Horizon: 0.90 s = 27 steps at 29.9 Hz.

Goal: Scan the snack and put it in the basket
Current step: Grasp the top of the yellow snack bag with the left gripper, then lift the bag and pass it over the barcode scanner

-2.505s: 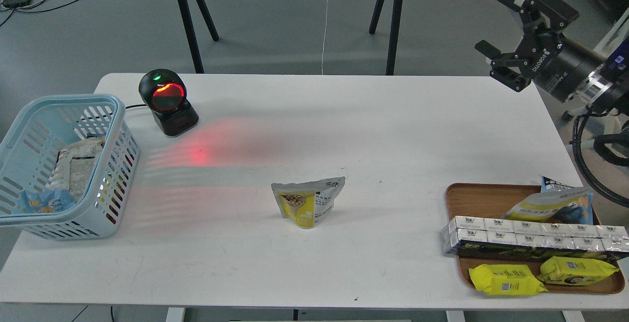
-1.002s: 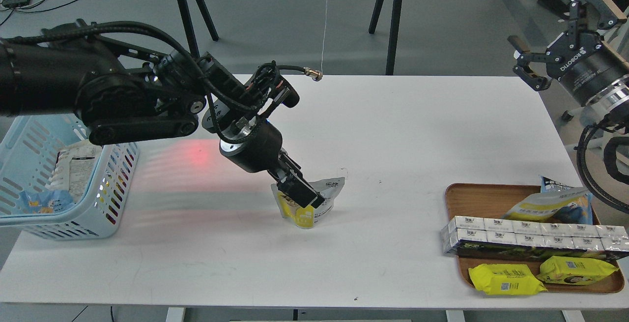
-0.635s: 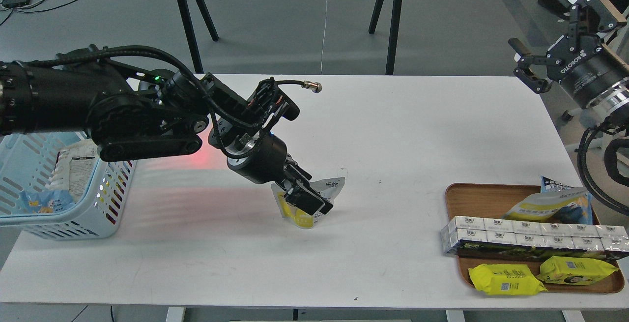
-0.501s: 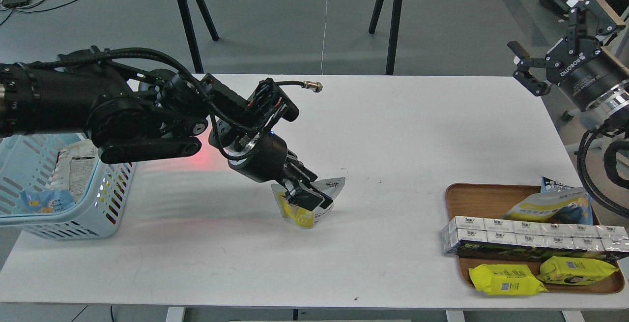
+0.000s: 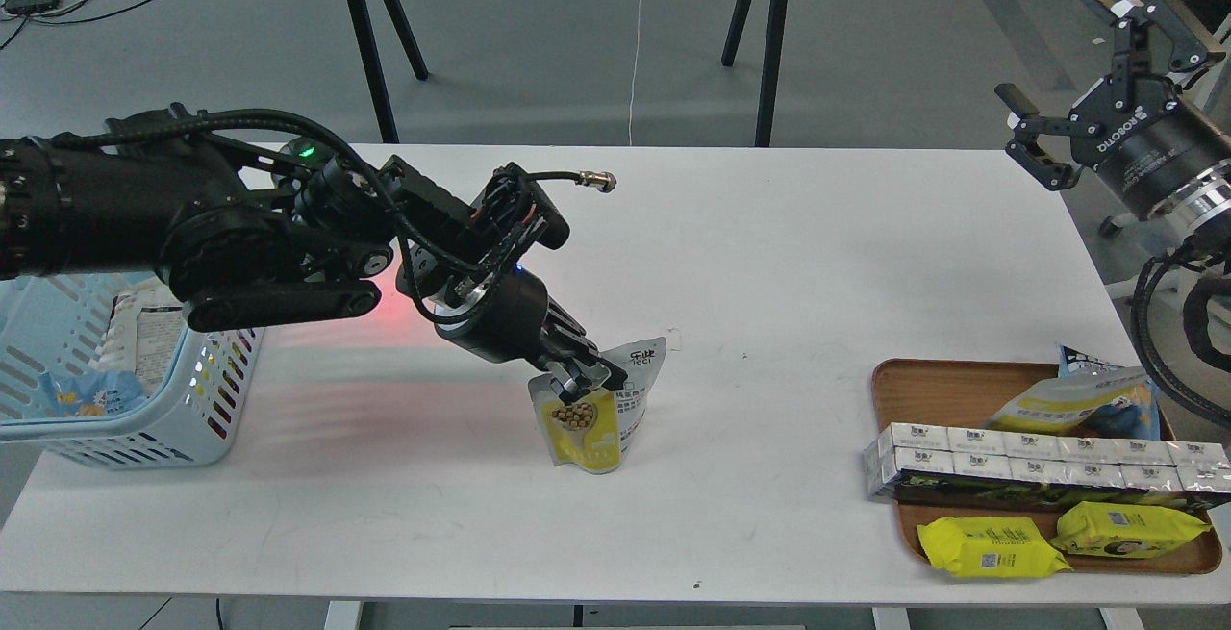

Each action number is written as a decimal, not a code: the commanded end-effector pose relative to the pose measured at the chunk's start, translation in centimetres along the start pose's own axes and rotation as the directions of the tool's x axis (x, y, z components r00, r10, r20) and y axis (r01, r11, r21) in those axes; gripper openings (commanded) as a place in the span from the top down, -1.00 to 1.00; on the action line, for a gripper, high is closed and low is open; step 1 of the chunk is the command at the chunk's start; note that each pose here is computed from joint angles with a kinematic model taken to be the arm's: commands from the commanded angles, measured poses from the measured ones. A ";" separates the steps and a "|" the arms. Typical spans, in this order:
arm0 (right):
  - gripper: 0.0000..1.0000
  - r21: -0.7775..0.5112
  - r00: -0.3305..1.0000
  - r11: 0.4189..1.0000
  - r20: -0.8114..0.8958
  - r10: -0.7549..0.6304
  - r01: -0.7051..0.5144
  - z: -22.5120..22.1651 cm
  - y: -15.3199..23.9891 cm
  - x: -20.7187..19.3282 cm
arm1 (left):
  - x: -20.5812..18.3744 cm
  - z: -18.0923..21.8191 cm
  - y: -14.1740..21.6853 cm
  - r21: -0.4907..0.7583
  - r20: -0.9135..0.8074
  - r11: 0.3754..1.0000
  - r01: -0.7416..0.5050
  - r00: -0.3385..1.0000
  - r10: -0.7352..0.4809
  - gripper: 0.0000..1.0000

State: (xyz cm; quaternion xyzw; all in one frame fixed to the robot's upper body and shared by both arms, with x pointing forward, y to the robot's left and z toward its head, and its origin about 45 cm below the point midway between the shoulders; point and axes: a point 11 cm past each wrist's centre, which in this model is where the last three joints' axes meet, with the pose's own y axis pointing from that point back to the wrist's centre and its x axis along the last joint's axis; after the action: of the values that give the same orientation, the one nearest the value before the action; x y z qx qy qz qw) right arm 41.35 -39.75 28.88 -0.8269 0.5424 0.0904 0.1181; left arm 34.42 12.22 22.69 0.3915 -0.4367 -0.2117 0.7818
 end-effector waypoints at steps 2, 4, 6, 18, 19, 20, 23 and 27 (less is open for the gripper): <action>-0.98 -0.002 1.000 1.000 0.004 0.006 -0.006 0.2 0.3 0.2 | 0.0 -0.2 0.2 0.004 -0.006 1.000 -0.006 1.000 0.006 1.00; -0.98 -0.006 1.000 1.000 0.005 0.009 -0.009 0.4 0.4 0.2 | 0.2 -0.4 0.7 0.013 -0.007 1.000 -0.015 1.000 0.015 1.00; -0.98 -0.005 1.000 1.000 0.006 0.009 -0.009 0.3 0.4 0.2 | 0.2 -1.1 1.8 0.036 -0.021 0.999 -0.030 0.999 0.031 1.00; -0.98 0.030 1.000 1.000 0.016 0.002 -0.003 -0.5 -0.1 -0.1 | 1.3 -5.4 11.8 0.263 0.057 0.957 -0.120 0.992 0.109 1.00; -0.98 0.030 1.000 1.000 0.016 0.002 -0.003 -0.5 -0.1 -0.1 | 1.4 -5.7 12.7 0.283 0.062 0.950 -0.130 0.991 0.118 1.00; -0.98 0.030 1.000 1.000 0.016 0.002 -0.003 -0.5 -0.1 -0.1 | 1.5 -5.8 13.4 0.296 0.068 0.945 -0.140 0.990 0.126 1.00; -0.98 0.031 1.000 1.000 0.016 0.002 -0.003 -0.5 -0.1 -0.1 | 1.6 -6.6 15.4 0.345 0.095 0.926 -0.154 0.987 0.129 1.00; -0.98 0.039 1.000 0.999 0.018 0.001 -0.002 -0.7 -0.2 -0.1 | 1.0 -7.6 16.9 0.397 0.118 0.906 -0.148 0.987 0.110 1.00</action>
State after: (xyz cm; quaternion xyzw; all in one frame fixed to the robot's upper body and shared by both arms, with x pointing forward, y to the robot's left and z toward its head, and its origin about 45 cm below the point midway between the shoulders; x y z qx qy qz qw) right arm 41.47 -39.76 29.39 -0.8235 0.5437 0.0887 0.1355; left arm 40.82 23.66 33.79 0.4907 -0.5247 -0.0877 0.6901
